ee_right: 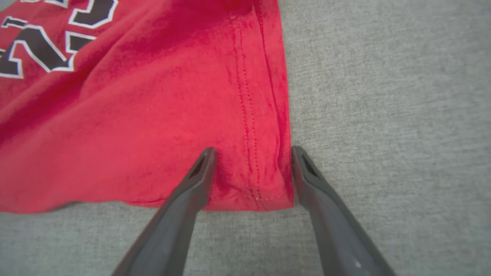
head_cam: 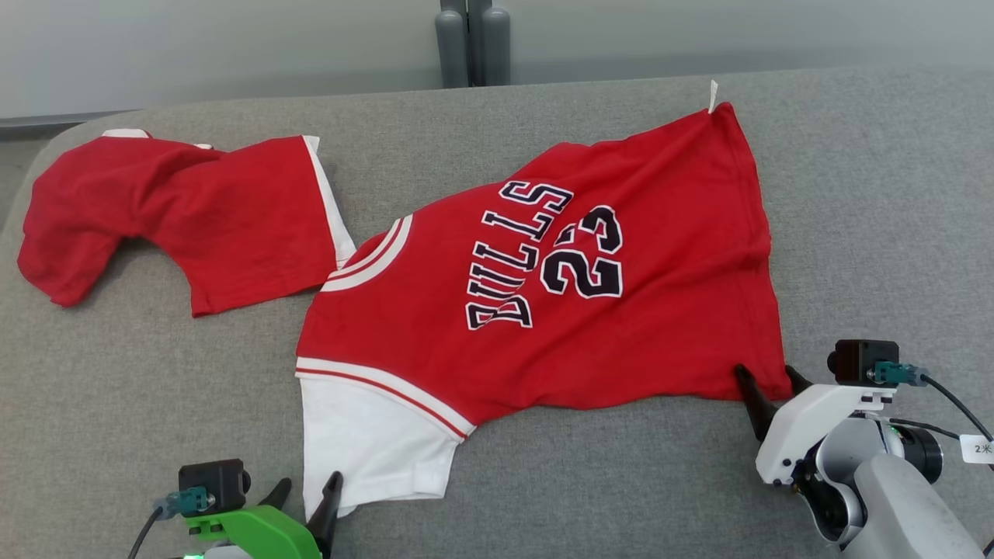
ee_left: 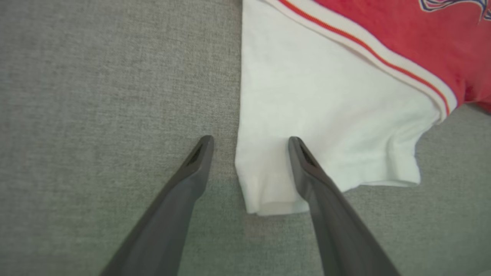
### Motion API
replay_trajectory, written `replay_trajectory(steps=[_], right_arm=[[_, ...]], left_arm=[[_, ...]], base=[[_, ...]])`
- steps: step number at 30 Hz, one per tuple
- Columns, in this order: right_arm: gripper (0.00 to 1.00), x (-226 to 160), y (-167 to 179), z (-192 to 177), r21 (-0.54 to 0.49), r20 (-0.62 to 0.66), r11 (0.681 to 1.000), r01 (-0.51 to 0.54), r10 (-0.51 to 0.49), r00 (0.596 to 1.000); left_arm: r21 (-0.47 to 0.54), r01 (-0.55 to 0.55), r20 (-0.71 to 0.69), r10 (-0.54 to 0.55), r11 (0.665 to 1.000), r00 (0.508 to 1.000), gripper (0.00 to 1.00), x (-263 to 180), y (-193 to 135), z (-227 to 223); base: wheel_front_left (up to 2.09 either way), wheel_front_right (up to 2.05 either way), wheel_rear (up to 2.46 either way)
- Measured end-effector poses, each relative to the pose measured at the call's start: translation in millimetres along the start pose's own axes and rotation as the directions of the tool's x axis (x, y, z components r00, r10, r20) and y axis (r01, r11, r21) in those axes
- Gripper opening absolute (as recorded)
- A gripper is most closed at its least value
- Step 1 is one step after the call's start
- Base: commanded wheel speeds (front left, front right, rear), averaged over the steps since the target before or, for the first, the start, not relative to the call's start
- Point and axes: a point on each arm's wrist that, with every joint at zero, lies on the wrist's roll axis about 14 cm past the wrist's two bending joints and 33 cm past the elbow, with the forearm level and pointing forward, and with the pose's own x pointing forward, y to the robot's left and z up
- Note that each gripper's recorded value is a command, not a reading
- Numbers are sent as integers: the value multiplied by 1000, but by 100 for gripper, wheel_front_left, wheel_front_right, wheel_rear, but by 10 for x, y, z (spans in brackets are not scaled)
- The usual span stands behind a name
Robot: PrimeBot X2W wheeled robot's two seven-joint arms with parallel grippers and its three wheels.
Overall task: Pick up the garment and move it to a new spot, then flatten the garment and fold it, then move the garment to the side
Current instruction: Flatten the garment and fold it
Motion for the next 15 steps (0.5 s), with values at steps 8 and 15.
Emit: replay_trajectory(steps=[8,15], right_arm=[[30,6,51,-15,11,6,1000,-12,12,1000],[0,-26,111,-2,21,33,999,-29,28,999]], left_arm=[[-36,37,-55,-39,999,998,30,-12,-81,-94],[-45,68,-67,-71,997,995,0,-96,-173,-129]], base=[[0,0,0],[0,0,0]])
